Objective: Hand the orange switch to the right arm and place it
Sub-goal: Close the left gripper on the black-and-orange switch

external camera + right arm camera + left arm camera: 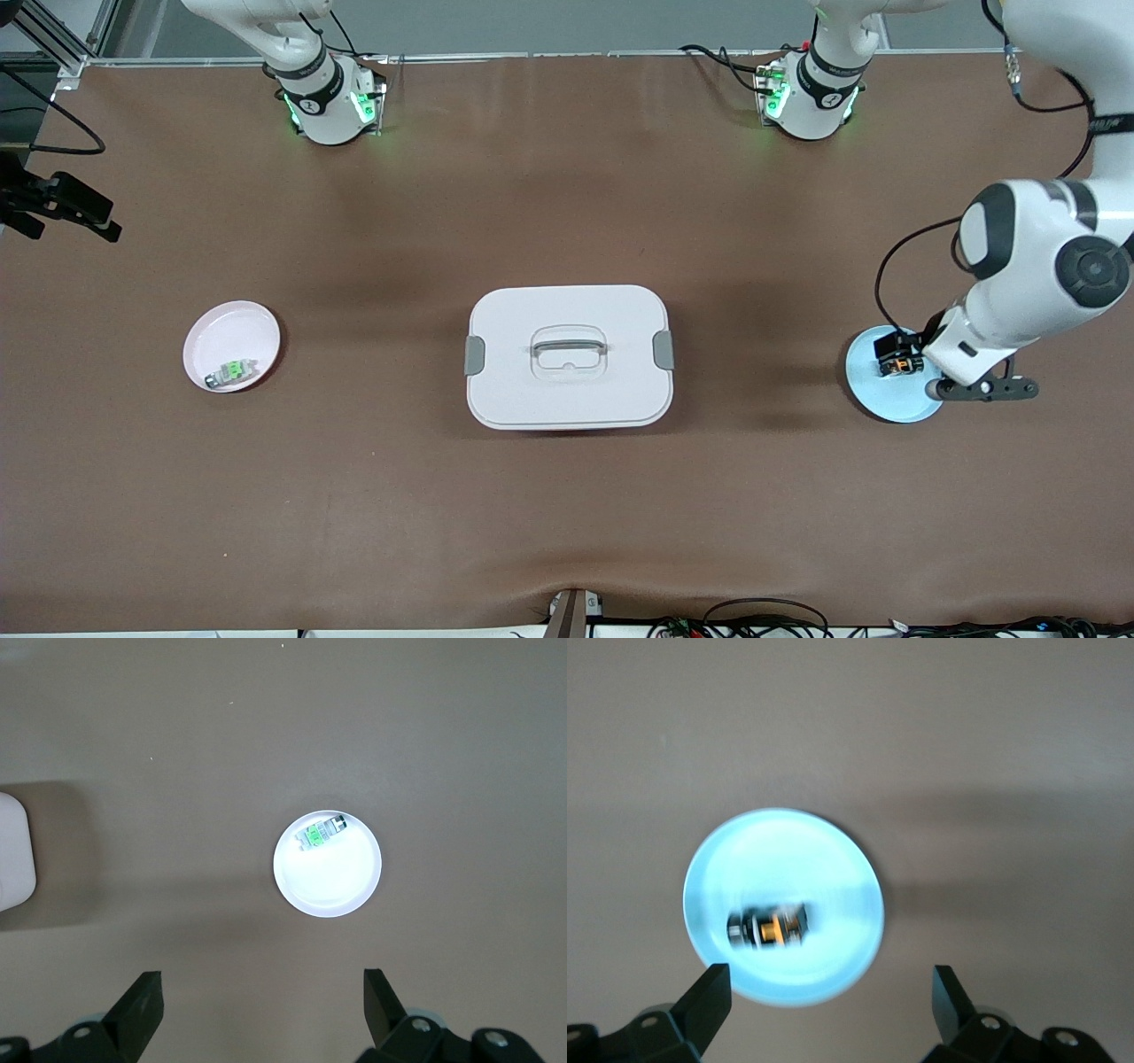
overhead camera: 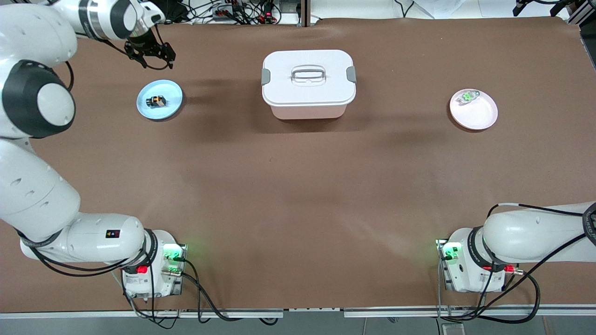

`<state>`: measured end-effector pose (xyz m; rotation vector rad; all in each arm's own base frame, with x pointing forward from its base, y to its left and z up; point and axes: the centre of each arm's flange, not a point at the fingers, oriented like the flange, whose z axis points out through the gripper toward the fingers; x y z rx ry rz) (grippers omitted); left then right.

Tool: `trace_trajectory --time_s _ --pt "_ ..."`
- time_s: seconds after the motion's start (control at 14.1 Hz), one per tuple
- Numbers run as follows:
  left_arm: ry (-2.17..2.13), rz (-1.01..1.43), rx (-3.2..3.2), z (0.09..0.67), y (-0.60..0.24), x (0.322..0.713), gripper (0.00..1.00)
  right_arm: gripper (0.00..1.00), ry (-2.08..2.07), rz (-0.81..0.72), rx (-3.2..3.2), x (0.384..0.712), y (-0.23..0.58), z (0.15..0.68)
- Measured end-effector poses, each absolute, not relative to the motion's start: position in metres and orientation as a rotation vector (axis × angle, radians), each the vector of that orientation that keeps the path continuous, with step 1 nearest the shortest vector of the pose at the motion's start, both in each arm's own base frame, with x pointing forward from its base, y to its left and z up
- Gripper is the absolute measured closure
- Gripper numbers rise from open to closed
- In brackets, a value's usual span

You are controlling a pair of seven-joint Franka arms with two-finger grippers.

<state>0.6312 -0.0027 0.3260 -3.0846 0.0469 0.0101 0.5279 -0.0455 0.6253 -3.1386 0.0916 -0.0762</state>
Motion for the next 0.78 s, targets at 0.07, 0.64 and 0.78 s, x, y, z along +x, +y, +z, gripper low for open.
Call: trace_trajectory --time_s 0.07,0.64,0.78 --pt "0.039 0.007 -3.083 0.31 0.008 0.634 0.0 0.0 0.092 -0.076 -3.139 0.528 -0.045 0.625" --pt "-0.041 0.086 -3.087 0.262 0.048 0.626 0.0 0.0 0.092 -0.077 -3.14 0.528 -0.046 0.625" --pt "-0.043 0.105 -3.087 0.252 0.049 0.624 0.0 0.0 0.092 -0.077 -3.14 0.528 -0.046 0.625"
